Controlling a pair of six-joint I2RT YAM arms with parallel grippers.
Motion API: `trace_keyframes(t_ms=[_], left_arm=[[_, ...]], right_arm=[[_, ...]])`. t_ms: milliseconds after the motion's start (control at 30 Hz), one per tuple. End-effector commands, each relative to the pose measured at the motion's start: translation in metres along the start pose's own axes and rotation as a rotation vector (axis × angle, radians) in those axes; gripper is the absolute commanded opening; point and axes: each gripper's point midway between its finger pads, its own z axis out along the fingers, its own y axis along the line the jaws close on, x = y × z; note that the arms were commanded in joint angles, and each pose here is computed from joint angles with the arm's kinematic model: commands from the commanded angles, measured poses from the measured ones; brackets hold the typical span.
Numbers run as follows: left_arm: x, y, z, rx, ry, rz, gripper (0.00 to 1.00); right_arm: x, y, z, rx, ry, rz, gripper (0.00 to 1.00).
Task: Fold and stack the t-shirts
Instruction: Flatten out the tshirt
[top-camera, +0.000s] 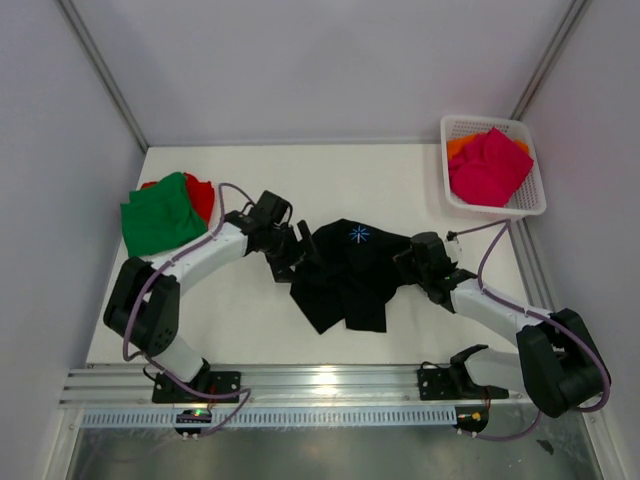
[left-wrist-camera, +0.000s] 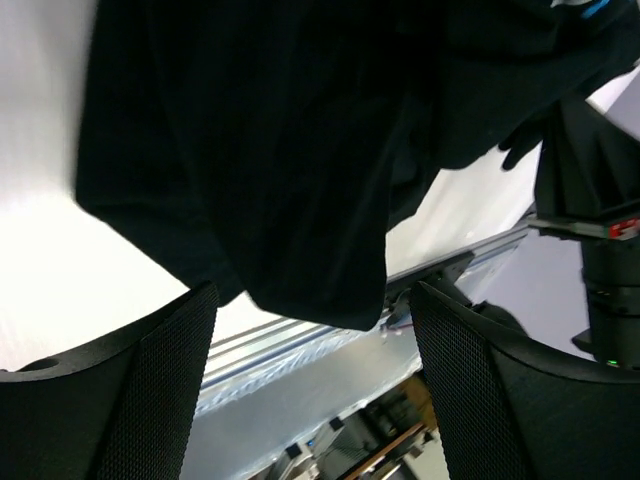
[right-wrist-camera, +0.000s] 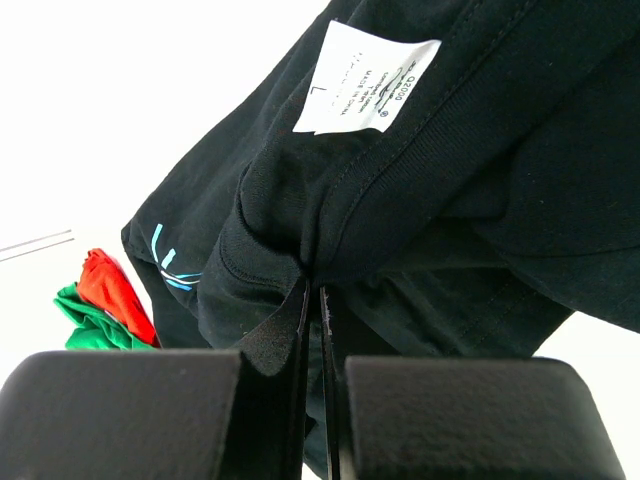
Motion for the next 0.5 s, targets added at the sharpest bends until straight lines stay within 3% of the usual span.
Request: trace_keyframes(t_ms=[0,467], left_arm=[[0.010,-0.023,0.002,-0.004,0.000,0.043,0.80],[0.028,-0.028,0.013,-0.078,0.023,0.084,0.79]], right_arm=[[-0.003,0.016,-0.002,-0.054,-0.012,-0.009,0.03],[0.002,0.002,-0.004,-0.048,0.007,-0.003,0.04]])
